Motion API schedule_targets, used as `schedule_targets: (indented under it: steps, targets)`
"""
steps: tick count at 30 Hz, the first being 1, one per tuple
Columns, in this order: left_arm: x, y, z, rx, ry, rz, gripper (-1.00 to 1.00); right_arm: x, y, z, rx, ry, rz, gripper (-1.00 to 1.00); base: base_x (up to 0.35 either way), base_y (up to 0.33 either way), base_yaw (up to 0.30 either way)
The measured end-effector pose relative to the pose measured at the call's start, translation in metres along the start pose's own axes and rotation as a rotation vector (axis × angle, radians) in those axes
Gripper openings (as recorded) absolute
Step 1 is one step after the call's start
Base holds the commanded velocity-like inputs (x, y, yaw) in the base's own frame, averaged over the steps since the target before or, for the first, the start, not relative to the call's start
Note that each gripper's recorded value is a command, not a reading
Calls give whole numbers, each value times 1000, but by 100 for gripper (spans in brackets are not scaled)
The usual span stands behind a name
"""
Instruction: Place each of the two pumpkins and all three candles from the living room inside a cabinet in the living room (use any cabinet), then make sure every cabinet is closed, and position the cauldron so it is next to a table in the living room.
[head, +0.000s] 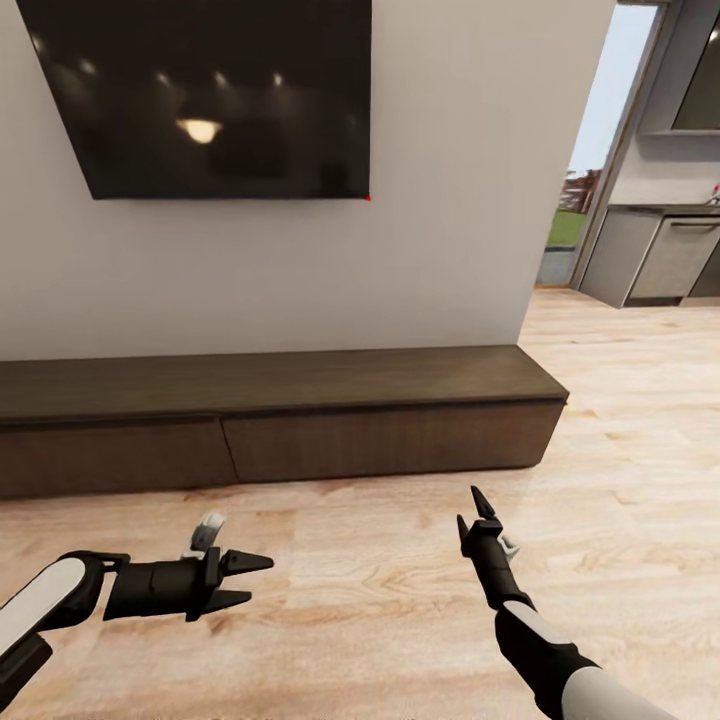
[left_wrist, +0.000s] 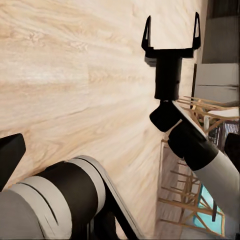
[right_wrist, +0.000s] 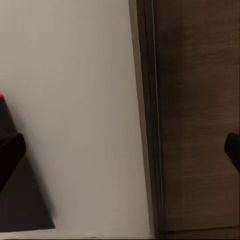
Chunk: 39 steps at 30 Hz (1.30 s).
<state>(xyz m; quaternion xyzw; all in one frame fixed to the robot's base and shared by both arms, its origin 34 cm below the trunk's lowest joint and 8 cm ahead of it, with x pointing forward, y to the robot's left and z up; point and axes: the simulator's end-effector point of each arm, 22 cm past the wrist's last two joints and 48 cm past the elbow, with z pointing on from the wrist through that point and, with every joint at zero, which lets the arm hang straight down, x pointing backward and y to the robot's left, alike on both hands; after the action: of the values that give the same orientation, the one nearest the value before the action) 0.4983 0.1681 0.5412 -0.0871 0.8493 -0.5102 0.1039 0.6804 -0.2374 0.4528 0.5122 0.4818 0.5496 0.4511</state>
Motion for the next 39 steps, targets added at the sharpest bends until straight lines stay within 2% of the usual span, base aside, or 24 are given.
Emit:
schedule_targets:
  steps: [5,10,13,22,27,34,39]
  targets:
    - [8,-7,1,33,15,10,100,3,3,0,-28,16,23,100,0,0,0]
    - [8,-6,1,35,15,8,100,4,5,0,-35,18,26,100,18,0,0]
    - [8,-5,1,33,14,3,100,4,6,0,-38,18,27,100,233,0,0]
    - [12,-4,2,37,20,-1,100,0,21,-1,-105,4,33,100,231,0,0]
    - [17,-6,2,60,26,-14,100,0,23,-1,-114,4,36,100,234,0,0]
    - [22,-5,3,65,32,-22,100,0,22,-1,-112,7,34,100,251,0,0]
    - [23,-5,3,66,32,-23,100,-1,10,0,-53,10,27,100,237,0,0]
